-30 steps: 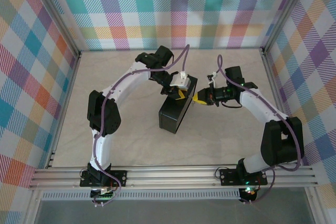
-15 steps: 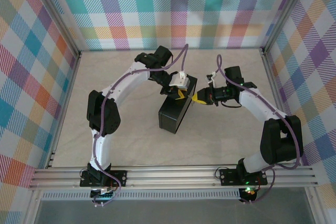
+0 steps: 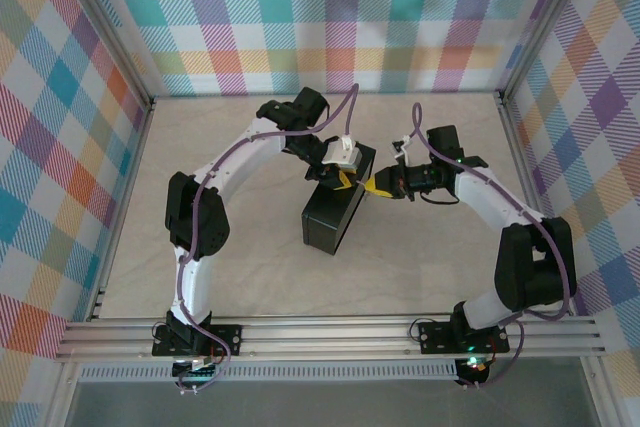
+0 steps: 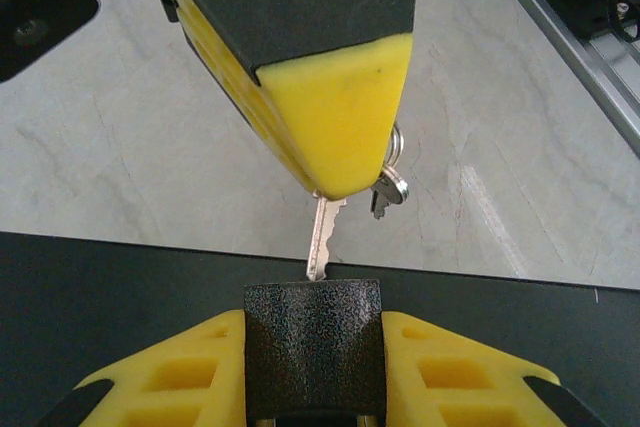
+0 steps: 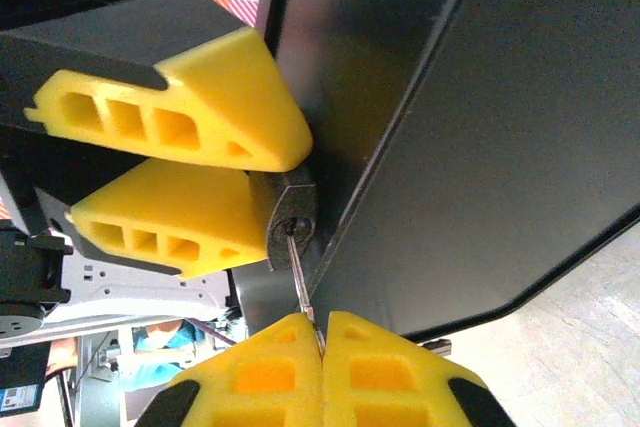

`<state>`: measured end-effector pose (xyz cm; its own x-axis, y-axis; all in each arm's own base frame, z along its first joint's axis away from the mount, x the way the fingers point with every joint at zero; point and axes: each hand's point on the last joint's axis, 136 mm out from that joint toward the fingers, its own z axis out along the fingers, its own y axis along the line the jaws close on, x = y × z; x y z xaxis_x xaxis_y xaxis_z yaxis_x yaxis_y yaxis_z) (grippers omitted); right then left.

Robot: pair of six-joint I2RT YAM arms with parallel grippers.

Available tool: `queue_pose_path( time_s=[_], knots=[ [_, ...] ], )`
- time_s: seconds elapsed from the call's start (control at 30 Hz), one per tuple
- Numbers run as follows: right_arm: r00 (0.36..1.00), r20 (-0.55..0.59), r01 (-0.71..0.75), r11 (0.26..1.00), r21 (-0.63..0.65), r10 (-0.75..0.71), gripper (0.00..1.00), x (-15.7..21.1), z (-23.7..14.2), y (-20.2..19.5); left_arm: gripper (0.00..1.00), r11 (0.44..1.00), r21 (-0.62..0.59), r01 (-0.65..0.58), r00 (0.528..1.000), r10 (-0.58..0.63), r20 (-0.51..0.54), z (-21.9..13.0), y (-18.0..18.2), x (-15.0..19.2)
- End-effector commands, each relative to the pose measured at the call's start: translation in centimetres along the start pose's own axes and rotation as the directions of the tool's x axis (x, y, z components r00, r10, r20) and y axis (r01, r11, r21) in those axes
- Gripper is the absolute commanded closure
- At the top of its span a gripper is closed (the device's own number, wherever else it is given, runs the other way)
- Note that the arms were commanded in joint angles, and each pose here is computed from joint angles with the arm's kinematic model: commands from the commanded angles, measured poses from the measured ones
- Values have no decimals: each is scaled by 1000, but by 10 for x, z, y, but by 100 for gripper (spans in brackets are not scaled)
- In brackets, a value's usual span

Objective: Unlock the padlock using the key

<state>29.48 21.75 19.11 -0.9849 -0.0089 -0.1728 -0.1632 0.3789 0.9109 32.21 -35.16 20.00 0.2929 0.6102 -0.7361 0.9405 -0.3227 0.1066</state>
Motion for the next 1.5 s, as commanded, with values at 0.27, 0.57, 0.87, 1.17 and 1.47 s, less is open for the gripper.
queue_pose_path(
  time_s=[0.27,0.57,0.87,1.17,1.47],
  knots=[
    [998,9,67,996,-50,-67,96,-10,-2,15,72,998,56,34,999,-33,-18,2,-17,9],
    [997,21,73,997,-8,-73,96,-7,-6,13,72,997,58,43,998,-40,-38,3,-18,14],
    [994,28,103,994,-33,-102,96,-5,-10,24,72,998,55,40,999,-38,-36,2,-17,13],
    [996,18,88,996,-32,-88,96,-5,-6,19,72,998,55,40,999,-38,-28,1,-17,10],
    [996,14,85,996,-31,-84,96,-6,-4,16,73,998,55,42,999,-41,-29,1,-17,11]
  ],
)
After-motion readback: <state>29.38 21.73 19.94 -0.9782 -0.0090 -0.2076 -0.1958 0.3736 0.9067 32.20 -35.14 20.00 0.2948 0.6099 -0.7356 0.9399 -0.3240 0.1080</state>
